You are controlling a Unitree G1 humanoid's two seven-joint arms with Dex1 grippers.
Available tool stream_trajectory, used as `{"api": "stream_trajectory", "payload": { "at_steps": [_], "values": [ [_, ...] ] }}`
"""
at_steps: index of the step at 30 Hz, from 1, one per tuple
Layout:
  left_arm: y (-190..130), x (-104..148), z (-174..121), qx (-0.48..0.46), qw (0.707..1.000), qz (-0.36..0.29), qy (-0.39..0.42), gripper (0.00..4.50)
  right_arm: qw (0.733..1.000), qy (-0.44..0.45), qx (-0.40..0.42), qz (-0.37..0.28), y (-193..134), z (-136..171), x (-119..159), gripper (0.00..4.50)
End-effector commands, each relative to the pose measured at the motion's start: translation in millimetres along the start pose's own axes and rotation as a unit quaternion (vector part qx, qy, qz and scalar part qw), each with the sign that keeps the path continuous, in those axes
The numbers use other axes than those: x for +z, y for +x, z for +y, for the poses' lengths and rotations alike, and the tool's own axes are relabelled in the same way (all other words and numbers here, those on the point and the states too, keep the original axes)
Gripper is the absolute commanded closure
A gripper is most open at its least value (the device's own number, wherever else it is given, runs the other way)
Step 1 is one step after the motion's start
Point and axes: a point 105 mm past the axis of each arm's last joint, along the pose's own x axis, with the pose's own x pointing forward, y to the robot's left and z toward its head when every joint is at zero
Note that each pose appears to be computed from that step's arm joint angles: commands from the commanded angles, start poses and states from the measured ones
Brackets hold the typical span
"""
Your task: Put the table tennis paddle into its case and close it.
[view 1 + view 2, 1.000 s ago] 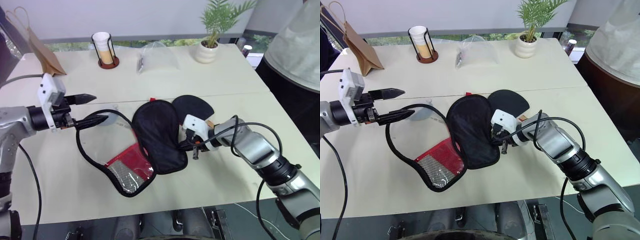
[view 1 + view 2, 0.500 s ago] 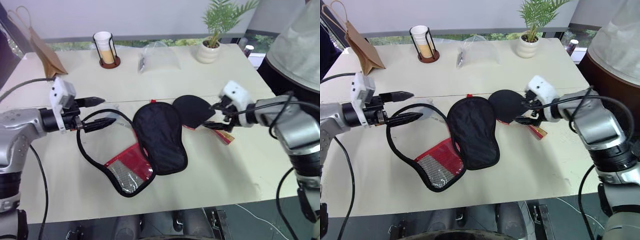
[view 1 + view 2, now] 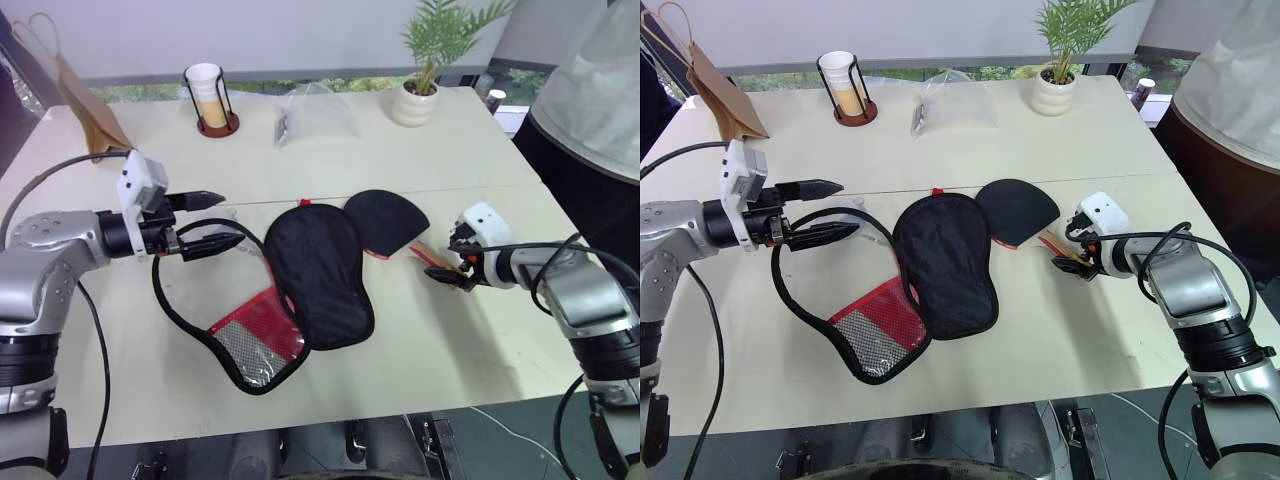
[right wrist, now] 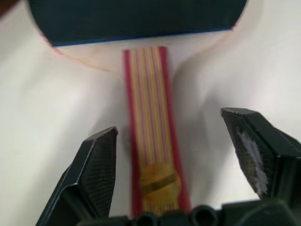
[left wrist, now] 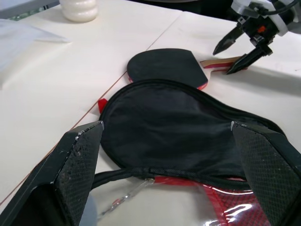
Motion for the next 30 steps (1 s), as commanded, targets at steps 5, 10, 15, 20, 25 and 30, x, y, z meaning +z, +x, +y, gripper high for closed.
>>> {"api": "stream_trajectory", "payload": {
  "at_steps": [5, 10, 15, 20, 25, 30],
  "values": [
    [-5.7, 7.5, -2.1, 0.004, 1.000, -0.003, 0.017, 0.00, 0.990, -0.015, 0.108, -0.094, -36.1, 47.0, 47.0, 0.68],
    [-3.0, 8.4, -1.8, 0.003, 1.000, -0.006, 0.017, 0.00, 0.980, -0.035, 0.171, -0.090, -17.7, 94.4, 45.8, 0.68],
    [-3.2, 10.1, -2.8, 0.001, 1.000, -0.007, 0.019, 0.00, 0.990, -0.031, 0.109, -0.081, -8.9, 70.2, 43.5, 0.68],
    [-4.9, 8.9, -3.8, 0.003, 1.000, -0.005, 0.018, 0.00, 0.997, -0.023, 0.038, -0.064, -15.2, 26.6, 34.6, 0.68],
    [-2.7, 7.5, -4.8, 0.000, 1.000, -0.005, 0.016, 0.00, 0.999, -0.020, 0.019, -0.023, -11.1, 8.7, 14.0, 0.68],
    [-0.8, 7.2, -4.4, -0.001, 1.000, -0.007, 0.016, 0.00, 0.999, 0.008, 0.040, 0.006, 3.3, 13.6, -3.4, 0.68]
  ]
}}
